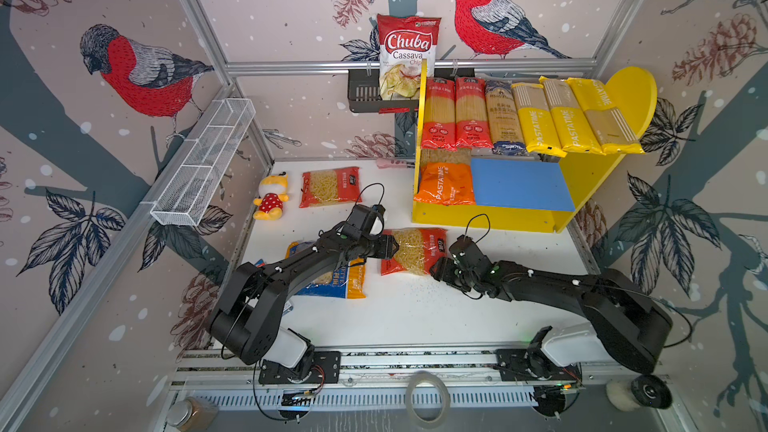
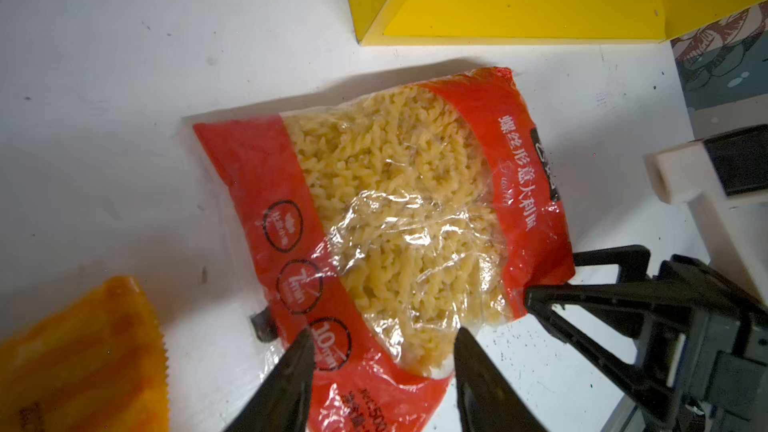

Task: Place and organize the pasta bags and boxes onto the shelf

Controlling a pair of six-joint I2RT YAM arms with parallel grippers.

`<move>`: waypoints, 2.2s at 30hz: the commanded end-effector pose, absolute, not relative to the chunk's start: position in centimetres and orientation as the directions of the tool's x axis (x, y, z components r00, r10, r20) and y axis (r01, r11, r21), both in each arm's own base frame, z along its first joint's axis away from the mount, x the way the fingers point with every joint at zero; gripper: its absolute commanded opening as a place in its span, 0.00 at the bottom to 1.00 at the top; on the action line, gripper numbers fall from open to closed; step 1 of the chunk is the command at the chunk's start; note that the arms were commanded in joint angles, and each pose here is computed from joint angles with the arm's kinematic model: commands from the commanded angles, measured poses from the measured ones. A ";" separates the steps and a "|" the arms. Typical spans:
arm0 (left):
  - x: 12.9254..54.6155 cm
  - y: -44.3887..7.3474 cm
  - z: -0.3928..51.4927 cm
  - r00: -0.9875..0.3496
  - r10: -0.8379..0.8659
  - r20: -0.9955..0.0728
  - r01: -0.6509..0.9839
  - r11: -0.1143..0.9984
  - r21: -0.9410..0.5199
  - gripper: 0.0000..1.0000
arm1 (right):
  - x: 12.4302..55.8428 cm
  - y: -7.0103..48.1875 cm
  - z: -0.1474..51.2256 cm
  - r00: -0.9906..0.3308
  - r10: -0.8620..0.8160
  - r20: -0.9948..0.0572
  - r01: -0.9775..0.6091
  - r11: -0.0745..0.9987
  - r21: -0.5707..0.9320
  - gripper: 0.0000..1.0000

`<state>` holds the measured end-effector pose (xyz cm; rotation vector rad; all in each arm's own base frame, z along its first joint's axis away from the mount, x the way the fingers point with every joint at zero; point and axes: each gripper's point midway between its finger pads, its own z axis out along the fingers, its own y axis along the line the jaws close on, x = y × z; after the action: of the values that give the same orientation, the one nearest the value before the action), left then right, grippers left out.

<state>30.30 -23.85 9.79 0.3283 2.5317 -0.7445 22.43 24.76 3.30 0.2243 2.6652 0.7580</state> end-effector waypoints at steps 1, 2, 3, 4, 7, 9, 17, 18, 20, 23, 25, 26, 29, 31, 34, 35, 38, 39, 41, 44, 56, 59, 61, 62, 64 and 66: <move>31.7 -23.7 10.5 -0.829 0.084 -0.553 0.359 0.839 -0.410 0.54 | 23.6 24.5 3.2 -0.904 0.266 -0.336 0.051 0.846 0.531 0.61; 31.9 -23.7 10.5 -0.828 0.084 -0.554 0.357 0.842 -0.406 0.55 | 23.9 24.5 3.1 -0.904 0.251 -0.347 0.034 0.850 0.526 0.54; 31.9 -23.6 10.5 -0.829 0.082 -0.553 0.352 0.844 -0.404 0.54 | 24.3 24.6 3.2 -0.905 0.225 -0.360 0.009 0.858 0.514 0.46; 31.9 -23.6 10.6 -0.828 0.079 -0.555 0.352 0.844 -0.405 0.55 | 24.5 24.6 3.3 -0.907 0.201 -0.371 -0.010 0.869 0.495 0.39; 32.2 -23.6 11.3 -0.818 0.067 -0.571 0.353 0.842 -0.407 0.55 | 24.4 24.2 3.5 -0.907 0.117 -0.404 -0.076 0.899 0.432 0.23; 32.5 -23.5 11.8 -0.812 0.059 -0.580 0.348 0.848 -0.401 0.55 | 23.9 24.0 3.7 -0.912 0.052 -0.407 -0.132 0.902 0.411 0.19; 32.6 -24.1 11.8 -0.818 0.001 -0.576 0.323 0.828 -0.457 0.55 | 25.8 14.9 6.7 -0.897 0.029 -0.441 -0.070 0.976 0.206 0.10; 32.8 -24.1 11.4 -0.827 -0.013 -0.562 0.302 0.833 -0.463 0.55 | 26.6 13.7 7.6 -0.874 0.081 -0.480 -0.026 0.977 0.212 0.18; 33.0 -24.5 10.7 -0.850 -0.038 -0.525 0.262 0.835 -0.484 0.56 | 27.3 12.4 8.6 -0.836 0.159 -0.525 0.037 0.971 0.235 0.49; 32.4 -26.5 10.4 -0.850 -0.042 -0.525 0.279 0.810 -0.516 0.56 | 27.1 12.2 9.3 -0.805 0.267 -0.530 0.107 0.944 0.313 0.60; 31.8 -28.1 10.5 -0.837 -0.028 -0.547 0.316 0.791 -0.523 0.57 | 26.2 13.1 8.8 -0.806 0.345 -0.481 0.138 0.900 0.414 0.63; 31.4 -28.8 10.4 -0.832 -0.021 -0.554 0.335 0.777 -0.533 0.57 | 25.5 13.8 8.3 -0.811 0.389 -0.437 0.157 0.865 0.477 0.64; 30.9 -30.1 10.2 -0.820 -0.038 -0.571 0.361 0.741 -0.567 0.57 | 23.4 16.2 7.0 -0.823 0.495 -0.281 0.221 0.733 0.643 0.68; 31.1 -30.1 9.9 -0.812 -0.056 -0.581 0.358 0.739 -0.571 0.58 | 22.5 17.9 7.1 -0.818 0.529 -0.225 0.228 0.658 0.718 0.73; 31.6 -30.2 9.4 -0.803 -0.085 -0.591 0.348 0.737 -0.579 0.59 | 22.1 19.5 7.6 -0.812 0.522 -0.262 0.182 0.652 0.736 0.82; 31.6 -30.5 9.5 -0.805 -0.100 -0.585 0.346 0.722 -0.599 0.59 | 22.0 19.7 7.3 -0.815 0.518 -0.258 0.187 0.658 0.729 0.82; 31.1 -31.6 9.6 -0.808 -0.111 -0.578 0.355 0.692 -0.628 0.58 | 22.1 20.6 6.6 -0.830 0.515 -0.212 0.204 0.635 0.745 0.80; 30.8 -31.9 9.5 -0.808 -0.104 -0.579 0.359 0.692 -0.626 0.58 | 22.2 21.1 6.6 -0.831 0.519 -0.201 0.202 0.618 0.760 0.79; 30.4 -32.2 9.3 -0.808 -0.096 -0.581 0.365 0.693 -0.622 0.58 | 22.5 21.7 6.5 -0.828 0.528 -0.189 0.203 0.596 0.777 0.74; 29.8 -32.0 9.1 -0.815 -0.092 -0.572 0.360 0.694 -0.624 0.58 | 22.8 22.1 5.9 -0.834 0.517 -0.192 0.211 0.621 0.755 0.57; 30.3 -29.6 10.5 -0.788 -0.111 -0.606 0.313 0.775 -0.549 0.60 | 16.9 19.6 2.4 -0.952 0.250 -0.179 0.096 0.795 0.599 0.10; 30.5 -29.5 10.9 -0.790 -0.124 -0.600 0.292 0.784 -0.548 0.60 | 14.9 18.2 1.6 -0.964 0.222 -0.147 0.107 0.827 0.552 0.07; 30.5 -29.8 11.2 -0.786 -0.135 -0.604 0.302 0.768 -0.565 0.61 | 14.4 17.0 1.6 -0.959 0.240 -0.152 0.129 0.844 0.520 0.07; 30.5 -30.0 11.2 -0.786 -0.138 -0.602 0.307 0.759 -0.575 0.61 | 14.5 16.4 2.0 -0.951 0.259 -0.171 0.140 0.849 0.510 0.09; 30.2 -30.7 10.6 -0.798 -0.129 -0.589 0.317 0.742 -0.591 0.60 | 15.3 15.6 3.3 -0.928 0.306 -0.214 0.159 0.842 0.516 0.17; 29.7 -31.7 9.9 -0.812 -0.109 -0.573 0.333 0.721 -0.608 0.60 | 16.4 15.2 4.8 -0.895 0.361 -0.264 0.164 0.815 0.556 0.26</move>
<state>30.15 -30.36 10.00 0.1439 2.3378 -0.9036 16.43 17.32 4.92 0.3276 2.6467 0.8732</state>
